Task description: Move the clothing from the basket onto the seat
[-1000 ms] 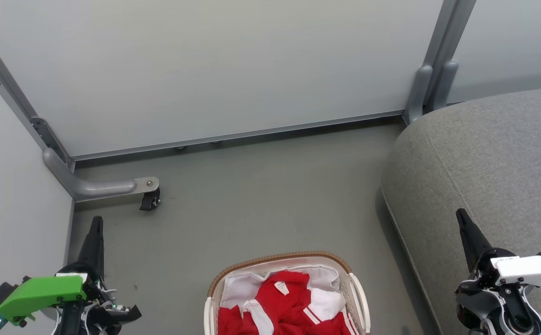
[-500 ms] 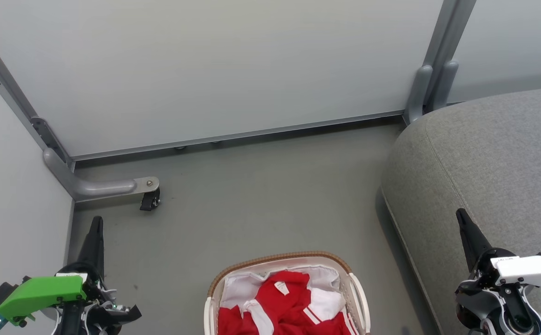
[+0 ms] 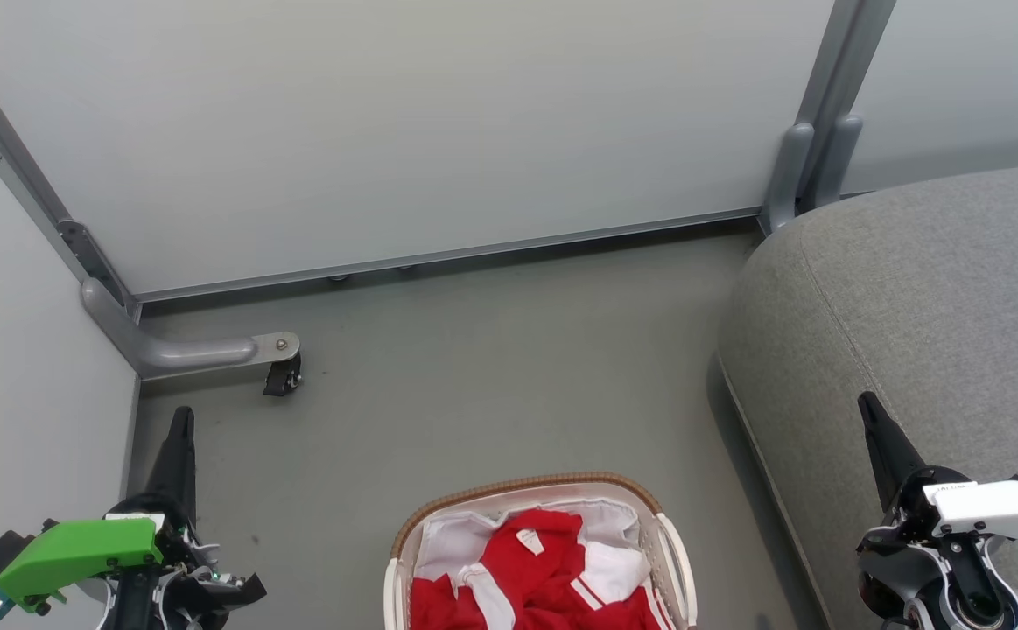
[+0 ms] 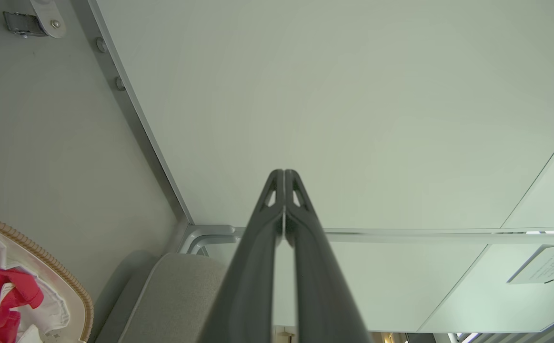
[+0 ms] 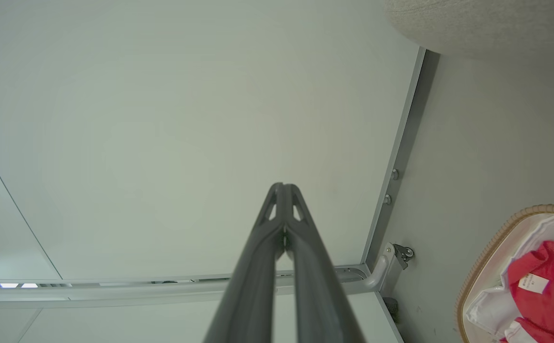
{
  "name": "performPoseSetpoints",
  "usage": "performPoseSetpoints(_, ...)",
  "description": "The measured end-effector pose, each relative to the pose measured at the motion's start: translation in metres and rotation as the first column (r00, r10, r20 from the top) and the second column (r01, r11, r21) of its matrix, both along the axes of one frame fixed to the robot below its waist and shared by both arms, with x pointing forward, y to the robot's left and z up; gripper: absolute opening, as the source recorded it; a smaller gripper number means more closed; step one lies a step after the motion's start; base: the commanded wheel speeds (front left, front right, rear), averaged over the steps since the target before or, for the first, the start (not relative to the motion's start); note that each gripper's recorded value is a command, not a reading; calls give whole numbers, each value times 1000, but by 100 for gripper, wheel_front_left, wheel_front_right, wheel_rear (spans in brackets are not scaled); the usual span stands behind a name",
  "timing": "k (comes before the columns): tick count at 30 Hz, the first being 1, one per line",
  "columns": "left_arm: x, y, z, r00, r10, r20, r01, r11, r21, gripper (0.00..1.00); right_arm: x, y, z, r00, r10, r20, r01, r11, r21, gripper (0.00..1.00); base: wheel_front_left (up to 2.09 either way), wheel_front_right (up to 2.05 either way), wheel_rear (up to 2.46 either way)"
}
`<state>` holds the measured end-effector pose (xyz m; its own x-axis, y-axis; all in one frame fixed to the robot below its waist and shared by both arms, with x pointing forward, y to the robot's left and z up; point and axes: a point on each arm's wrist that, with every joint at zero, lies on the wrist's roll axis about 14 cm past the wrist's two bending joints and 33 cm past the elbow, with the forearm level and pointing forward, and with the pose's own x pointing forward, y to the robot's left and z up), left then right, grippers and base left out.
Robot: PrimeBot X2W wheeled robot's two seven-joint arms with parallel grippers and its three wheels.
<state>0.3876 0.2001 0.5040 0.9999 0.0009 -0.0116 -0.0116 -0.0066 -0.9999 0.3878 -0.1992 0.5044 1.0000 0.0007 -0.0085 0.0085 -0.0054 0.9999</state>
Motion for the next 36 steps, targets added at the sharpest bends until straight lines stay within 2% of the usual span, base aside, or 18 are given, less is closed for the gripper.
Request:
performPoseSetpoints(33, 0, 0, 0, 1000, 0, 0, 0, 1000, 0, 0, 0, 0, 0, 1000, 0, 0, 0, 1000, 0, 0, 0, 0, 0)
performPoseSetpoints(34, -1, 0, -3, 1000, 1, -8, -1, 1000, -2, 100, -1, 0, -3, 1000, 0, -8, 0, 1000, 2, 100, 0, 0, 0)
performPoseSetpoints(36, -4, -1, -13, 999, 1, -38, -1, 1000, -7, 100, -5, 2, -13, 999, 0, -39, 0, 1000, 10, 100, 0, 0, 0)
